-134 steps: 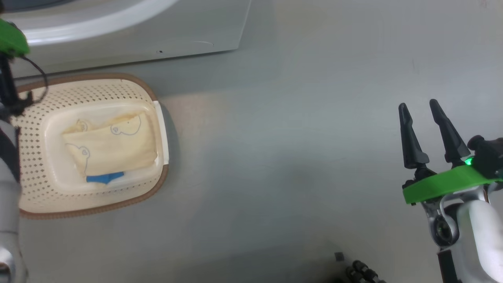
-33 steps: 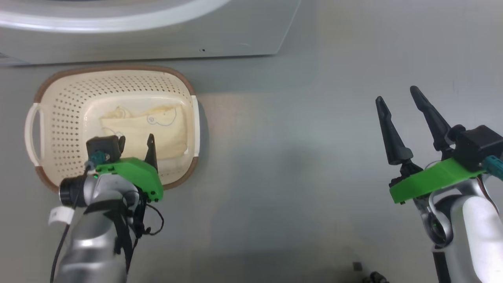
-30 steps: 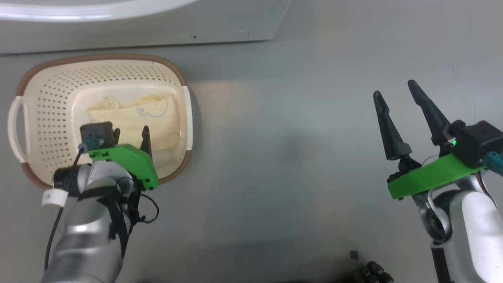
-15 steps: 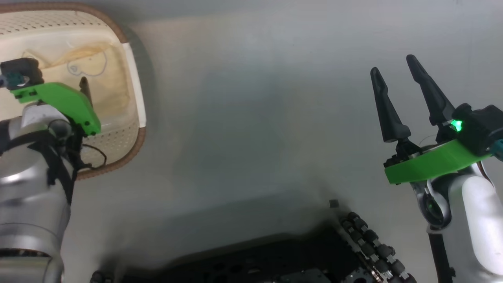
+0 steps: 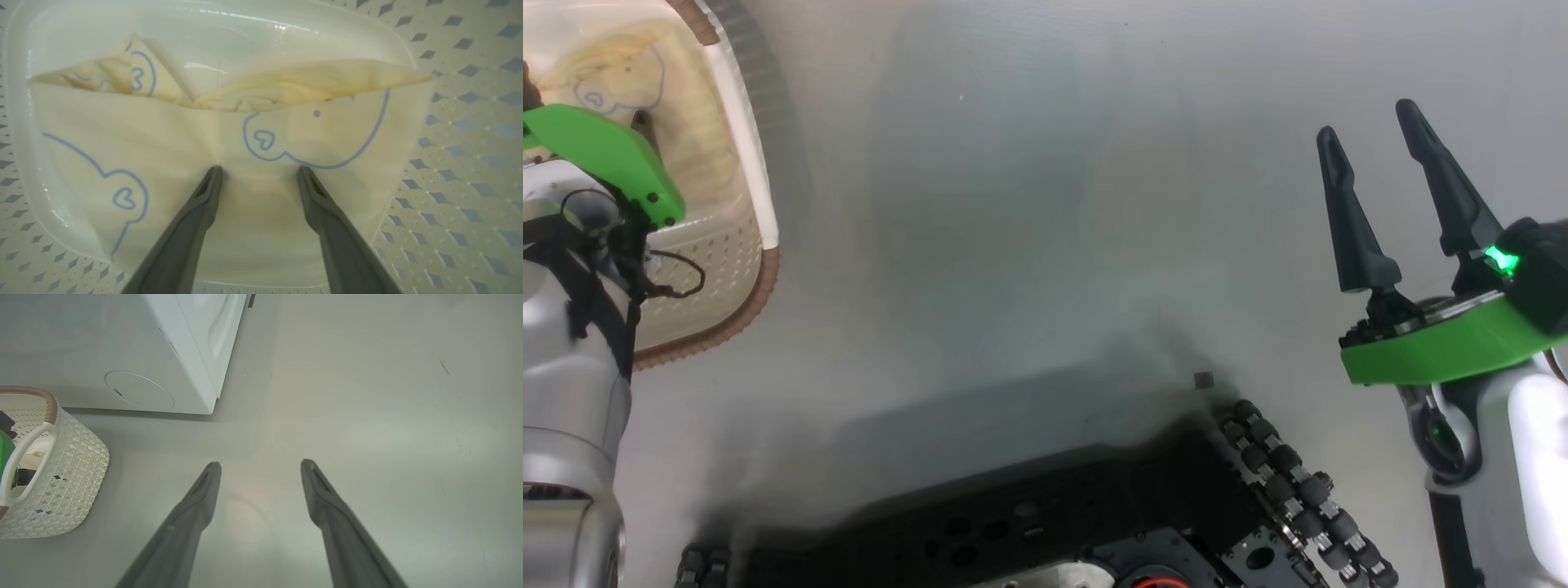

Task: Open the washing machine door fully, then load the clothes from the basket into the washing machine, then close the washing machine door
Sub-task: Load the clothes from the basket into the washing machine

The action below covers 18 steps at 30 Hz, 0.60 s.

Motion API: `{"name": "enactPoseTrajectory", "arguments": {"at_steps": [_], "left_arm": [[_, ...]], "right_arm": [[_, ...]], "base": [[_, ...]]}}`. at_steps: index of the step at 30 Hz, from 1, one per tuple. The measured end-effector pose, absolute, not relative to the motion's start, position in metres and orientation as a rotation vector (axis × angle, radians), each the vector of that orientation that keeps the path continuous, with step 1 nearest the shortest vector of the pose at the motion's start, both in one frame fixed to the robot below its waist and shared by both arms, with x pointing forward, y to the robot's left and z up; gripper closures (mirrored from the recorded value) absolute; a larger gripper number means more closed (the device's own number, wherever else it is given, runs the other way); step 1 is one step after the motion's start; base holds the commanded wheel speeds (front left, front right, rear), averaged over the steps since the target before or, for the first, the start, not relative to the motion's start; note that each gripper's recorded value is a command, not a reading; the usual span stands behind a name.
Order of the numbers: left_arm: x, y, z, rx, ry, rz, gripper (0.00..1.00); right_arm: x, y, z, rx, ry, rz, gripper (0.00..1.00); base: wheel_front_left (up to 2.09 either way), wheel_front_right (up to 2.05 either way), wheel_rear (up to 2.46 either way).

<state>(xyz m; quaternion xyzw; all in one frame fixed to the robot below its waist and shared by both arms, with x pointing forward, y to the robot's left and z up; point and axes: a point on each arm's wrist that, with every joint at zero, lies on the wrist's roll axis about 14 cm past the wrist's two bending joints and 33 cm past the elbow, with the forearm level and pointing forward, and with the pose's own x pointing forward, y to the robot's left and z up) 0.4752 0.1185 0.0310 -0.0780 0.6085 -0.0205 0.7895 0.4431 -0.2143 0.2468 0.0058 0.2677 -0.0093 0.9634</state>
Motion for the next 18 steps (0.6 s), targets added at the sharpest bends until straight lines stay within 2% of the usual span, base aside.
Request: {"name": "enactPoseTrajectory", "arguments": {"at_steps": [1, 2, 3, 11, 18], "left_arm": [[0.475, 0.118, 0.031, -0.167, 1.315, -0.043, 0.21], [0.474, 0.117, 0.032, -0.164, 1.324, -0.041, 0.68], [0.472, 0.116, 0.032, -0.167, 1.332, -0.043, 1.00], [0.469, 0.109, 0.033, -0.188, 1.344, -0.037, 1.00], [0.472, 0.120, 0.037, -0.176, 1.262, -0.012, 1.00]], "right_arm": [[0.441, -0.215, 0.248, 0.011, 0.544, -0.022, 0.00], [0.440, -0.216, 0.250, 0.011, 0.544, -0.026, 0.00], [0.439, -0.217, 0.251, 0.013, 0.543, -0.030, 0.00], [0.440, -0.220, 0.258, 0.008, 0.533, -0.038, 0.00], [0.444, -0.216, 0.257, 0.020, 0.523, -0.030, 0.00]], "base": [[0.00, 0.00, 0.00], [0.00, 0.00, 0.00], [0.00, 0.00, 0.00], [0.00, 0.00, 0.00], [0.00, 0.00, 0.00]]}}
